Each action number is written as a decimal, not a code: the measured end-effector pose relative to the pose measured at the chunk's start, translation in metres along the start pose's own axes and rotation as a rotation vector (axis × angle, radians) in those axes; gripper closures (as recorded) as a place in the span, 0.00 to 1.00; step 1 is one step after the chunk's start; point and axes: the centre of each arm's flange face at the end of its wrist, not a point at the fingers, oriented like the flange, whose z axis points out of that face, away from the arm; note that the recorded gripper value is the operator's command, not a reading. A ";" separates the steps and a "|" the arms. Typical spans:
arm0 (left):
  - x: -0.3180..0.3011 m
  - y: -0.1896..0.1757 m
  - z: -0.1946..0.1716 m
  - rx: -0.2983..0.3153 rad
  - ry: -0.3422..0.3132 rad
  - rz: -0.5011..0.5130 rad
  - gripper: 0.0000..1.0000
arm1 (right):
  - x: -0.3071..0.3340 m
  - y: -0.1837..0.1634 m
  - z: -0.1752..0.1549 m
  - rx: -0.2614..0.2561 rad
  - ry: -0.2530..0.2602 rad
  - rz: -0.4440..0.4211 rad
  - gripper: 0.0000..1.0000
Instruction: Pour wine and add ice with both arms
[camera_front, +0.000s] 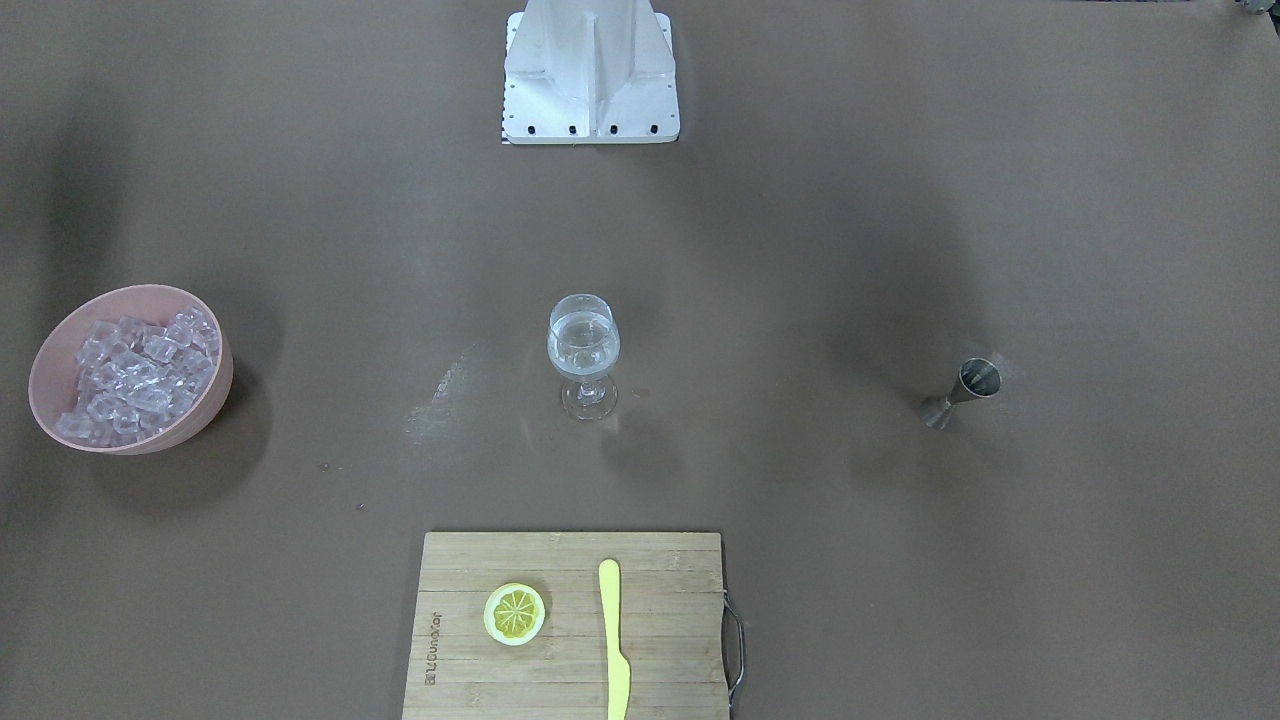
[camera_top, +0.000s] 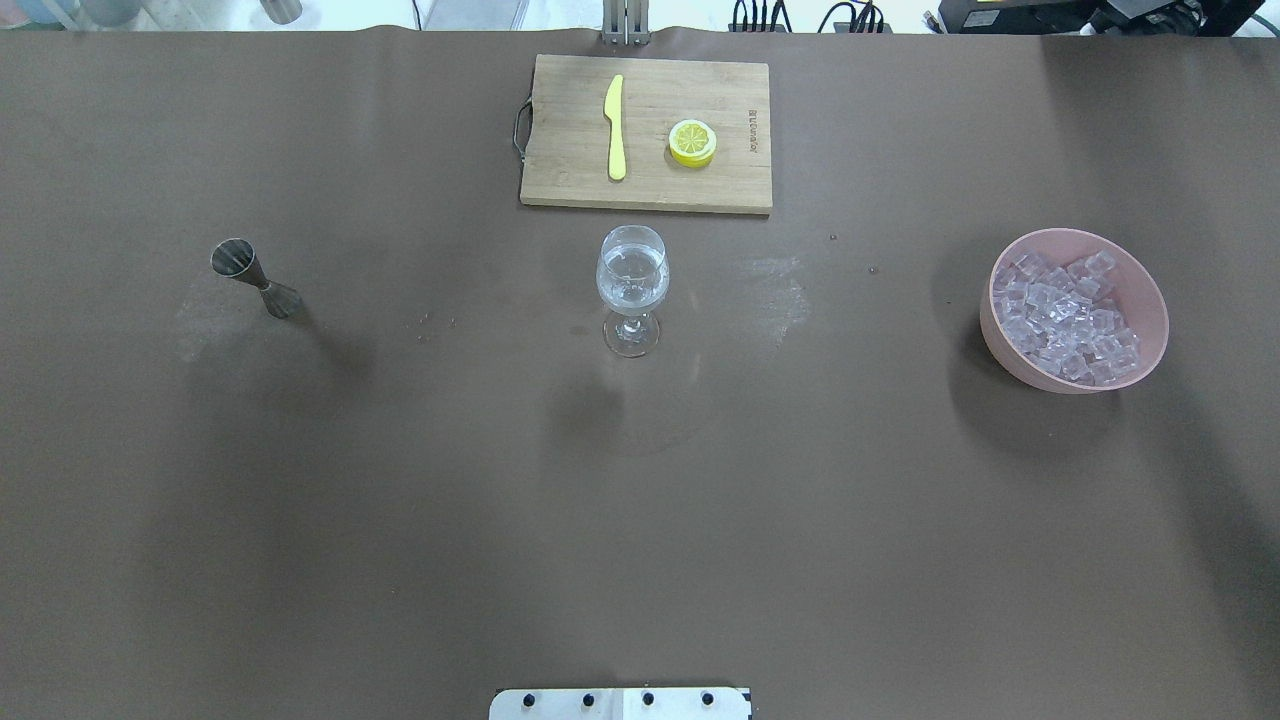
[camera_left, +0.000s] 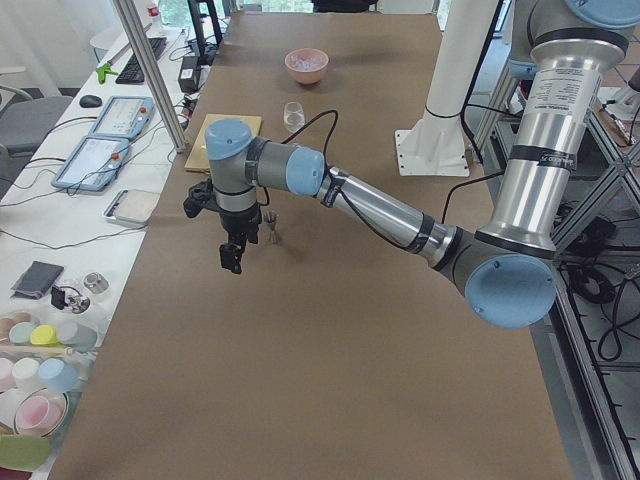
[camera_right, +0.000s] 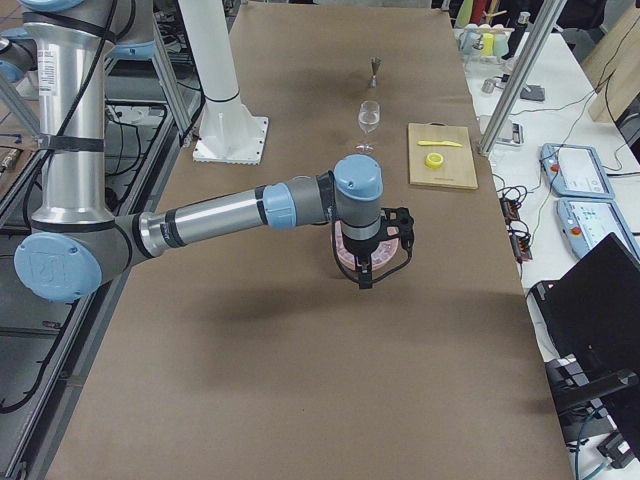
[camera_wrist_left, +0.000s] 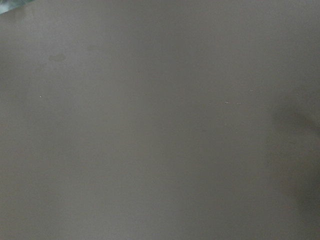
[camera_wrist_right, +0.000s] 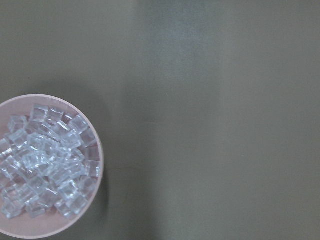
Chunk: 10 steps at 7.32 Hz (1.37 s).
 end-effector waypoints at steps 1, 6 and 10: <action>-0.020 0.008 -0.003 -0.013 0.017 -0.018 0.01 | -0.025 -0.003 0.003 -0.004 -0.007 0.029 0.00; -0.085 0.046 0.042 -0.112 0.090 0.004 0.01 | -0.170 -0.023 0.064 0.004 0.043 0.094 0.00; -0.101 0.085 0.078 -0.133 0.151 -0.140 0.01 | -0.196 -0.018 0.114 -0.011 0.122 0.048 0.00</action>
